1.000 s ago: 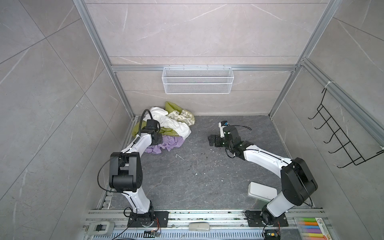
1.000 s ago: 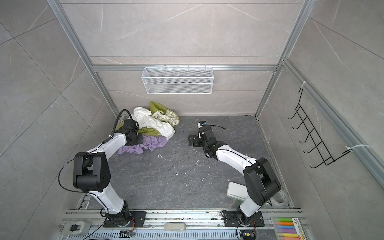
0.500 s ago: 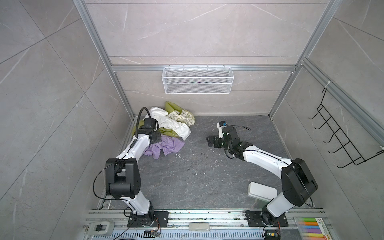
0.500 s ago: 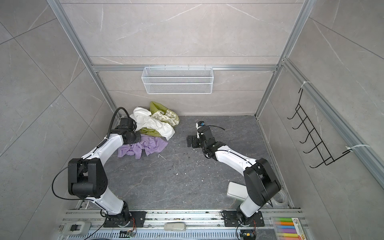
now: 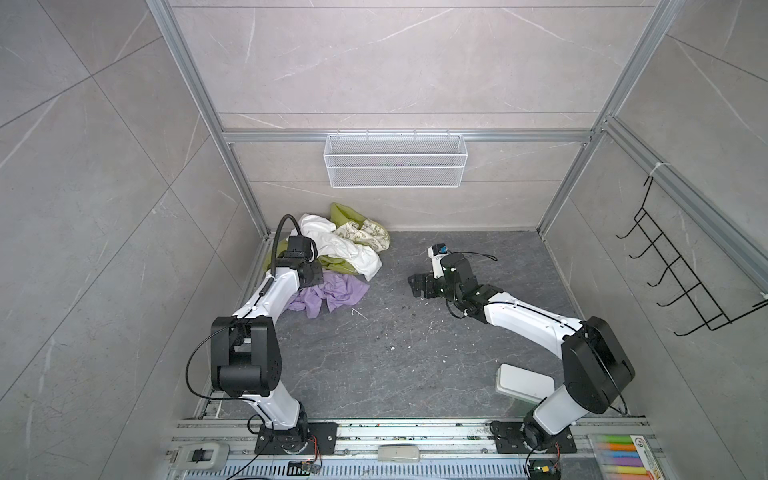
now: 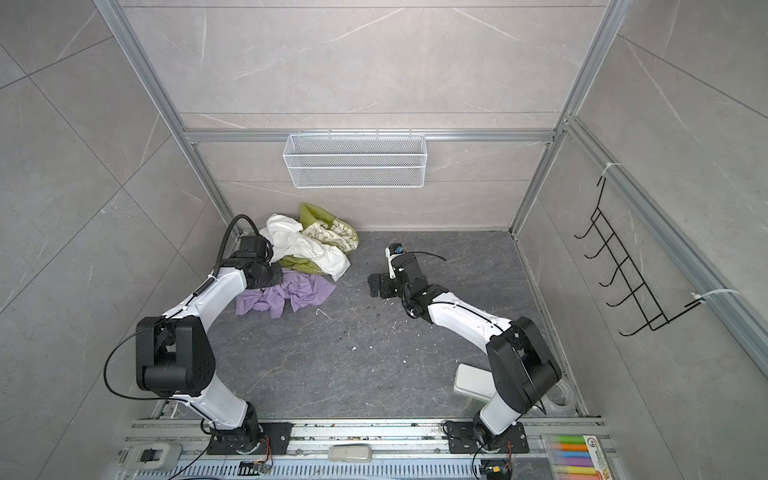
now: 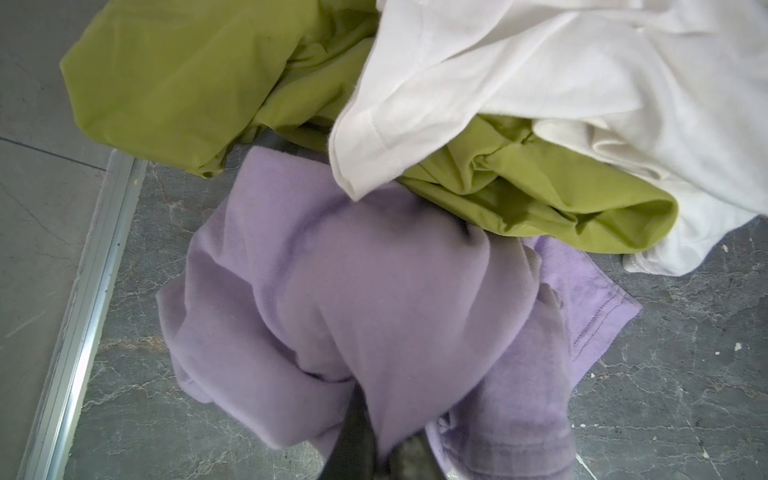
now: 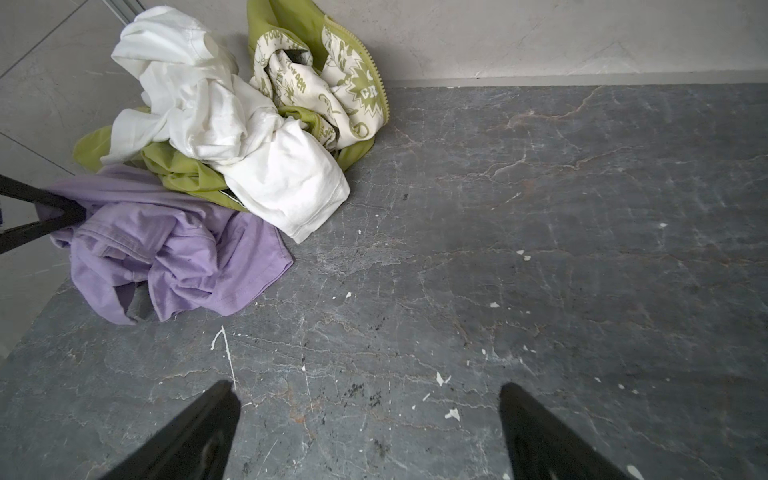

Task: Pick out a specific cloth from the pile
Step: 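Lift the purple shirt with the left gripper out of the pile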

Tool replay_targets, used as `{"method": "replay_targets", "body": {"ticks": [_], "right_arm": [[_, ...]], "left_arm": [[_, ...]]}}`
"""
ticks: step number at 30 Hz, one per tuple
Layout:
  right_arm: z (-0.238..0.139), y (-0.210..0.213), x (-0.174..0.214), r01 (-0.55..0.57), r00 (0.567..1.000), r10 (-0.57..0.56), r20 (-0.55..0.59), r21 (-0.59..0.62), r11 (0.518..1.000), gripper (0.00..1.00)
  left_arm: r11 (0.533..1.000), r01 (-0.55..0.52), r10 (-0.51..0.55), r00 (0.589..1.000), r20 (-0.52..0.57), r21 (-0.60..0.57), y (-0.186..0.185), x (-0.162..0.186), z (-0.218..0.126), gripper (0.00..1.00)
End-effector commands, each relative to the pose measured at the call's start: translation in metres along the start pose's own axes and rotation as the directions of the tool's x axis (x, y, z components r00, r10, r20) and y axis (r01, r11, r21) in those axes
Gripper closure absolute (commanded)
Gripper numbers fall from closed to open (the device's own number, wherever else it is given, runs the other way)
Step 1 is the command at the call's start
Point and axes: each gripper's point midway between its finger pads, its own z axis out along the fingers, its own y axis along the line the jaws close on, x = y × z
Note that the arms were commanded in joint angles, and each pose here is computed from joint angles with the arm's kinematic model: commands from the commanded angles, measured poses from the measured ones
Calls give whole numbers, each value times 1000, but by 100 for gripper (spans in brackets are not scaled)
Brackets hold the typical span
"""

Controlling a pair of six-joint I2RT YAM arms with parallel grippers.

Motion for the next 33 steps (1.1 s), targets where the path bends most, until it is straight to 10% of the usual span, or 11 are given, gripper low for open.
{"method": "replay_targets", "body": {"ticks": [1,33], "right_arm": [[-9,16,-21,35,998,-32,59,-49,998,0],[-6,62,-15,140,989,-127,70,-216,966,0]], "left_arm": [[999,20,-24,995,94,40,-5,-28,-19,100],[985,37,-76,969,234,169,-25,-77,-66,100]]}}
